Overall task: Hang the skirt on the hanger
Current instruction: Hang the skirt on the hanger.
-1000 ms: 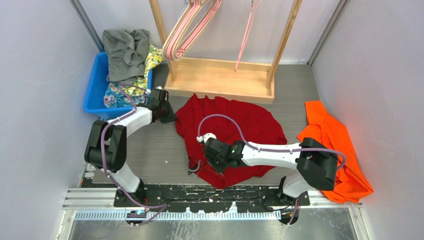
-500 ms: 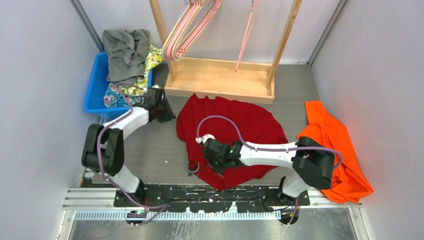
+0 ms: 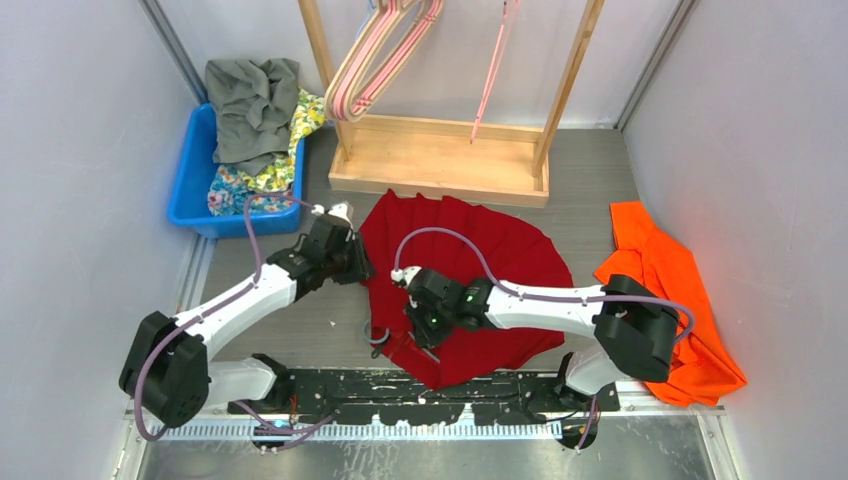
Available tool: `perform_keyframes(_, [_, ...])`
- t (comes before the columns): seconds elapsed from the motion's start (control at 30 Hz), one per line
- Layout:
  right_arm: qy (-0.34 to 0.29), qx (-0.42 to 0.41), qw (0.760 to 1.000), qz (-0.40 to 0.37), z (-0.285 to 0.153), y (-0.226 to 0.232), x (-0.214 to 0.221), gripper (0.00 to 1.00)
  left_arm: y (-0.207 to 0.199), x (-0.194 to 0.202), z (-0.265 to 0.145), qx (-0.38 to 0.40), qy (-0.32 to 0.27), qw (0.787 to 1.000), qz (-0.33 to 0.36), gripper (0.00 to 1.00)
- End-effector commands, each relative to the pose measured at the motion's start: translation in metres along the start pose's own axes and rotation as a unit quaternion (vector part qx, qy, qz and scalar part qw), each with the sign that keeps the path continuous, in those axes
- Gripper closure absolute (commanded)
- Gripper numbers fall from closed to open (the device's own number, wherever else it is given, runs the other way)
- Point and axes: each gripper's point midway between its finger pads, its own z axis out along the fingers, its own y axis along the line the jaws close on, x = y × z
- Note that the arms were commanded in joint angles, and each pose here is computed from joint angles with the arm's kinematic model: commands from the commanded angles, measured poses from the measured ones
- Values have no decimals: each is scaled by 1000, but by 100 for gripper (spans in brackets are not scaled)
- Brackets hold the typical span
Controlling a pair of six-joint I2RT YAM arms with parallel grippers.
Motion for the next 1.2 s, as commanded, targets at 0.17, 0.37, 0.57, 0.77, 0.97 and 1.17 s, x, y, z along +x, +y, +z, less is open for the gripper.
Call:
perform_keyframes(0.17, [-77,-118,990,15,-42,35,-36,99,10,5,-32,-15,-50,999,-11,71])
perform_keyframes(0.37, [-104,-124,987,17,-65,31,-48,99,8,-13,-66,-17,-90,996,-11,71])
perform_keyframes(0.57, [-147,-135,979,45,-88,17,-64,99,10,-13,-78,-15,-98,995,-12,71])
perform_keyframes(0.77, [-183,-148,970,68,-102,10,-77,99,12,9,-74,-1,-73,997,-13,71])
perform_keyframes(0.97, [-215,-167,958,91,-117,2,-90,99,4,36,-69,14,-39,999,7,71])
perform_keyframes(1.17, [-236,-199,946,103,-136,2,-102,99,-9,50,-76,25,-33,999,27,72])
